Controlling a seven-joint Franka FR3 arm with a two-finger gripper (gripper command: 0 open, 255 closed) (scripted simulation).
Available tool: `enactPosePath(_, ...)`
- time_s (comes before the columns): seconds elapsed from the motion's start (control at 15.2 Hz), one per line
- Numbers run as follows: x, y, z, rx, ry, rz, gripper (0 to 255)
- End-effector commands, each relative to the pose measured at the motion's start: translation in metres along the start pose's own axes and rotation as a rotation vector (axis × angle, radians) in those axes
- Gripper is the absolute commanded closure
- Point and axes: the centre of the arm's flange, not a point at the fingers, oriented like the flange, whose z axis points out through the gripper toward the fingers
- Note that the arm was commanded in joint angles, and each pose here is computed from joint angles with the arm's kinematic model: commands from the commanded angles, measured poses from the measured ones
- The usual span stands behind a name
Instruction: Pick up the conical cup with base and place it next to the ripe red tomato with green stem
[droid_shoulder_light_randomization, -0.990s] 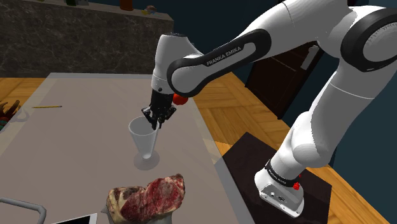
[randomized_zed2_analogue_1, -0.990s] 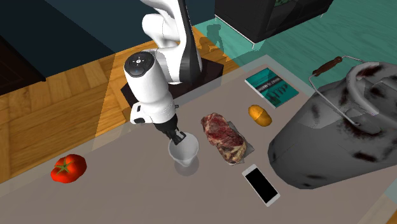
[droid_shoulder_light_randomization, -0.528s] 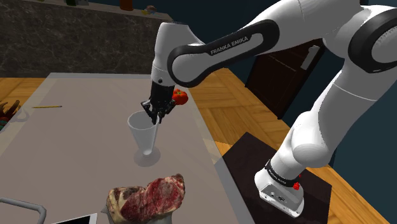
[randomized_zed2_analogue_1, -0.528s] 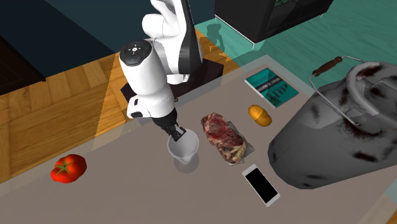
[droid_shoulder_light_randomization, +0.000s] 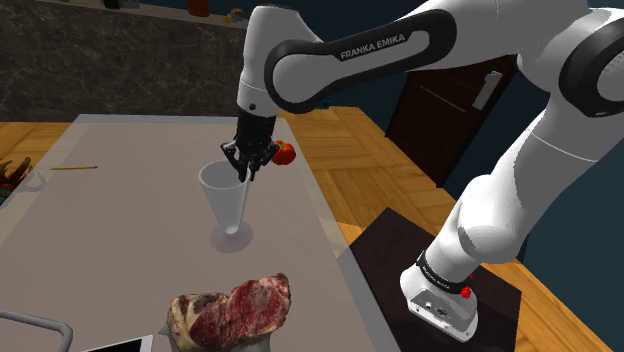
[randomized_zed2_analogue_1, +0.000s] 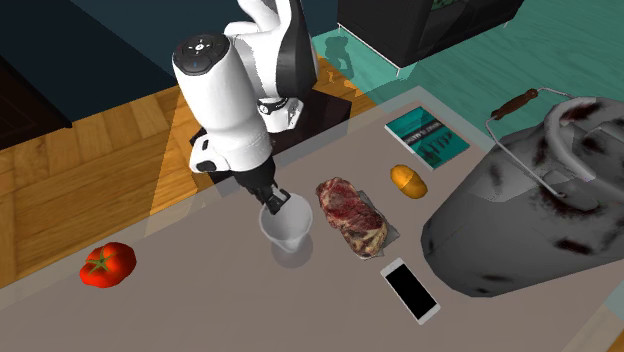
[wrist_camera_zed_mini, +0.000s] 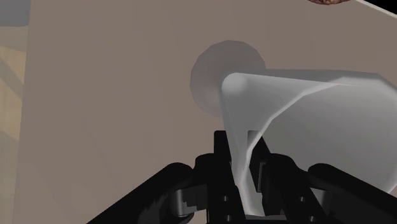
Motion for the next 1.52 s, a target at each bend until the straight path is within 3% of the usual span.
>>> enactPosePath(0.0, 0.0, -0.002, -0.011, 0.0, 0.0, 0.0, 255)
enactPosePath(1.45, 0.0, -0.02, -0.126, 0.0, 0.0, 0.0, 255)
